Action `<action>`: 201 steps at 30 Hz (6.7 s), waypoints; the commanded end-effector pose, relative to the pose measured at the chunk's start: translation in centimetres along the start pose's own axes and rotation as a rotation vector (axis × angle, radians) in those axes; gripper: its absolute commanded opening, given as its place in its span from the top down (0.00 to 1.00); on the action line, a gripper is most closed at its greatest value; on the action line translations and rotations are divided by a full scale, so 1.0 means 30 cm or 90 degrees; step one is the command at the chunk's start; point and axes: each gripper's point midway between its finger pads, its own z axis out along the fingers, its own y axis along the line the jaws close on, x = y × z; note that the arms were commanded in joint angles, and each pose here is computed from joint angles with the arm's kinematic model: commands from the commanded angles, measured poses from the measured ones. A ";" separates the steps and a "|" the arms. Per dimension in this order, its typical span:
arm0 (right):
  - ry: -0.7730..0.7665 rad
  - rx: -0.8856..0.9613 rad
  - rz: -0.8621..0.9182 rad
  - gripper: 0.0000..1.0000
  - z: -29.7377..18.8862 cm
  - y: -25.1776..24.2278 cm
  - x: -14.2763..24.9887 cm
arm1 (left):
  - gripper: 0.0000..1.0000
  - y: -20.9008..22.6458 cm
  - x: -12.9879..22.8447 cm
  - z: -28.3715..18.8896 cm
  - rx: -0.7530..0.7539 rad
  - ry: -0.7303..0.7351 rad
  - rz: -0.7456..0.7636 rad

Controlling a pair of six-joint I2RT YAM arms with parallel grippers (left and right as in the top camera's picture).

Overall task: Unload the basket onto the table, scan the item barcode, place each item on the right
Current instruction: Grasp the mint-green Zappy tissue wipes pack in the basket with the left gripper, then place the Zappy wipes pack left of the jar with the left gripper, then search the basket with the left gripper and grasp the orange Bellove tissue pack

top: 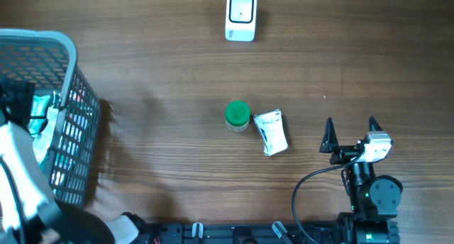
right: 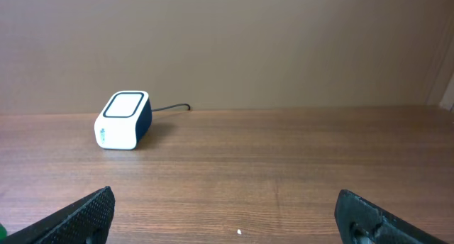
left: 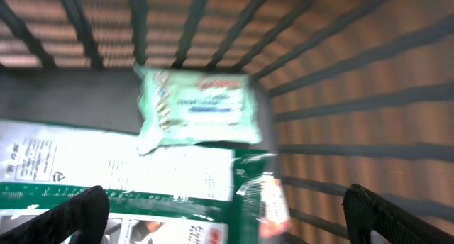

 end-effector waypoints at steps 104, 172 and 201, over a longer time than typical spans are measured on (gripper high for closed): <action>-0.006 0.004 -0.006 0.01 -0.001 -0.003 -0.006 | 0.00 -0.065 0.282 -0.251 0.012 0.010 0.089; -0.006 0.004 -0.006 0.00 -0.001 -0.003 -0.006 | 0.00 0.048 0.217 -0.060 -0.053 0.130 -0.025; -0.006 0.004 -0.006 0.00 -0.001 -0.003 -0.006 | 0.00 0.370 0.133 0.133 -0.373 0.203 -0.582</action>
